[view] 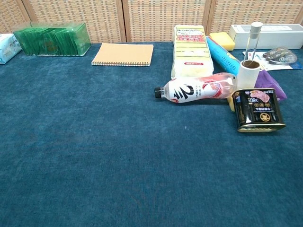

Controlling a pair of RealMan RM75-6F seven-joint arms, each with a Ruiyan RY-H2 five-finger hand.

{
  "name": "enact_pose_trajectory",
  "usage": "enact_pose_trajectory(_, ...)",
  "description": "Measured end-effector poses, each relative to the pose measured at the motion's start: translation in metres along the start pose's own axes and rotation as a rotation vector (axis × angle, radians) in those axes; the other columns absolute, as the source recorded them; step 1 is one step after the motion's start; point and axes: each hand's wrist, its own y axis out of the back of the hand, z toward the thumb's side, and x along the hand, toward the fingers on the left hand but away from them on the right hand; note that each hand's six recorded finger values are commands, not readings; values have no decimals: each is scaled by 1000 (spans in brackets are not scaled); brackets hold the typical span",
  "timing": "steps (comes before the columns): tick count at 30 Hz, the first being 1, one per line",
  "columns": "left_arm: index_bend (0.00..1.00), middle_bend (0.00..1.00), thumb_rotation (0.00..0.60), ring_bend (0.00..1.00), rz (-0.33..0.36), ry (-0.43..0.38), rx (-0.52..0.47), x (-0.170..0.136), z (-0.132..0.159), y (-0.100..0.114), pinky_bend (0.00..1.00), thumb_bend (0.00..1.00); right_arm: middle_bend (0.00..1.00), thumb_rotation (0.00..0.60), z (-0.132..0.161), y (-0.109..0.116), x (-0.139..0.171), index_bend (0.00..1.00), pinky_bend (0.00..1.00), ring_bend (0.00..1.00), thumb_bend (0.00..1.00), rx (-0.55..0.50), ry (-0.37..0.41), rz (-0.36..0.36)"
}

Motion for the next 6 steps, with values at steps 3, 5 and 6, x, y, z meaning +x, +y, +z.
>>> enact_pose_trajectory(3, 98, 146, 600, 154, 15, 3, -1, -1, 0, 3, 312, 201, 245, 600, -2, -8, 13, 201, 269, 231, 196, 4, -19, -5)
enact_pose_trajectory(5, 98, 146, 600, 155, 16, 6, -4, -2, -1, 4, 312, 201, 249, 600, -3, -14, 22, 203, 269, 232, 195, 0, -34, -6)
enact_pose_trajectory(6, 98, 146, 600, 155, 14, 8, -5, -2, -1, 3, 312, 201, 253, 600, -4, -16, 26, 206, 269, 233, 196, 0, -38, -10)
